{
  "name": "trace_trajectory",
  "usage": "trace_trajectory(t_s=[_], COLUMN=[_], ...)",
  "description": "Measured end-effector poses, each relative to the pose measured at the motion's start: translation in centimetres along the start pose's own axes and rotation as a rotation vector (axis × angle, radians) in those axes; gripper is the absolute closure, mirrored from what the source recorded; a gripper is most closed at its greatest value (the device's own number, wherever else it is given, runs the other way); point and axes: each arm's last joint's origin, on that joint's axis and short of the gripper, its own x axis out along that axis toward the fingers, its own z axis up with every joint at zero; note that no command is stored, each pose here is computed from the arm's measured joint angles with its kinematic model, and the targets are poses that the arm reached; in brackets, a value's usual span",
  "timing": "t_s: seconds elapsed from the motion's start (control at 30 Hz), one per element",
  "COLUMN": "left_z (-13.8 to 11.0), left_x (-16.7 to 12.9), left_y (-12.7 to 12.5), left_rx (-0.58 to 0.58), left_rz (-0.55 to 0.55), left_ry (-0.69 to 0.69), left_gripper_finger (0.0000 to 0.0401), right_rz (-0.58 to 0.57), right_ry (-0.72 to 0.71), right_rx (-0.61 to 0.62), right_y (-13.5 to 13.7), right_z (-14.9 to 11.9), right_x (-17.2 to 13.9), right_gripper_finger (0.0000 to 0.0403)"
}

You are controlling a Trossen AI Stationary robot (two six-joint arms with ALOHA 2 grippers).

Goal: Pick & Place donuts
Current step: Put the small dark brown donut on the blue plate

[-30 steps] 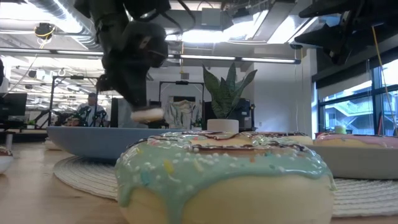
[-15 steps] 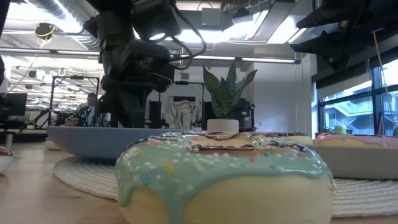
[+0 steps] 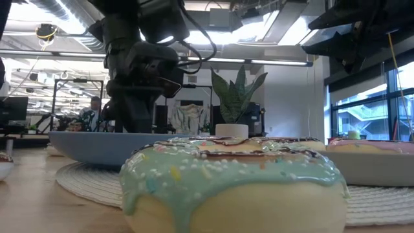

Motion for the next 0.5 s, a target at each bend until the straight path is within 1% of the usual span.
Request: trace_trajectory(t_s=[0.2, 0.3, 0.5], left_z=[0.31, 0.52, 0.99], left_x=[-0.07, -0.22, -0.86], left_y=[0.30, 0.52, 0.85], left_rx=[-0.014, -0.023, 0.002], left_rz=[0.001, 0.004, 0.001], left_ry=[-0.001, -0.004, -0.023], left_gripper_finger=[0.0360, 0.0345, 0.0312], right_rz=[0.000, 0.000, 0.000], right_ry=[0.000, 0.000, 0.000], right_rx=[0.000, 0.000, 0.004], right_y=[0.00, 0.00, 0.00], right_z=[0.00, 0.00, 0.00], right_x=[0.00, 0.00, 0.00], right_gripper_finger=[0.0192, 0.0192, 0.0192])
